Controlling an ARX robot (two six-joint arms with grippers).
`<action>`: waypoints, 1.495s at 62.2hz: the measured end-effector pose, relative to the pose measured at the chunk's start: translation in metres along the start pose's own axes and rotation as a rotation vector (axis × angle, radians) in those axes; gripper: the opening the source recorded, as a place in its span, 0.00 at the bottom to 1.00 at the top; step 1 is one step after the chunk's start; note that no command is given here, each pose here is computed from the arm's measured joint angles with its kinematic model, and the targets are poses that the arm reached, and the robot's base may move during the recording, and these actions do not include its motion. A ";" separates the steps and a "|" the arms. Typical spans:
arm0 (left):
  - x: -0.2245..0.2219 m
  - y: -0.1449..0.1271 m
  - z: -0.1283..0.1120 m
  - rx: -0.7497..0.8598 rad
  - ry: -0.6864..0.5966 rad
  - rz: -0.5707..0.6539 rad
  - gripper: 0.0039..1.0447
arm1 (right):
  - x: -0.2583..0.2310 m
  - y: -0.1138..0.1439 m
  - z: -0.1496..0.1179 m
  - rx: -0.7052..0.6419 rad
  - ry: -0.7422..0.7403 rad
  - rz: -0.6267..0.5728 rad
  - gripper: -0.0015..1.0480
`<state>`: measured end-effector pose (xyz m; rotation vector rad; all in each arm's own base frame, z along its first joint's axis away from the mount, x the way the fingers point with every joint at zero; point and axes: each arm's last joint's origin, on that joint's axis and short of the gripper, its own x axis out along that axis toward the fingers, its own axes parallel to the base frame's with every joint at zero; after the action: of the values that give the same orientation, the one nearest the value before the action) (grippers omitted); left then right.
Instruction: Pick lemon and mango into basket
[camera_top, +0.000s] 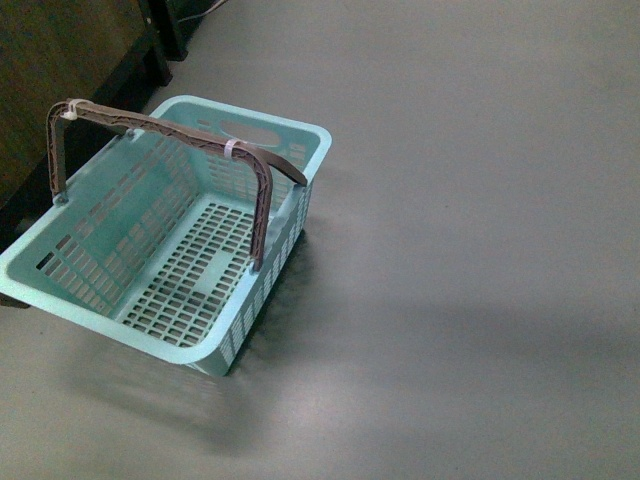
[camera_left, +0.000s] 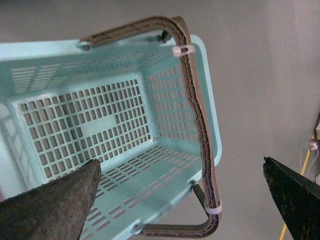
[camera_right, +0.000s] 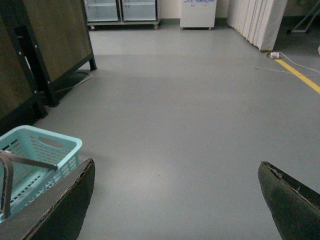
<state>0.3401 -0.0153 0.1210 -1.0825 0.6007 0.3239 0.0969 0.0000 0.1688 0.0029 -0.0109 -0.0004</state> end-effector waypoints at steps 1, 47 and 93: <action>0.007 -0.003 -0.002 -0.006 0.005 0.001 0.94 | 0.000 0.000 0.000 0.000 0.000 0.000 0.92; 0.149 -0.058 -0.068 -0.045 0.091 -0.001 0.80 | 0.000 0.000 0.000 0.000 0.000 0.000 0.92; 0.134 -0.050 -0.071 -0.136 0.099 0.018 0.27 | 0.000 0.000 0.000 0.000 0.000 0.000 0.92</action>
<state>0.4521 -0.1063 0.0535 -1.2295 0.6844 0.3317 0.0969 0.0000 0.1688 0.0029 -0.0109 -0.0004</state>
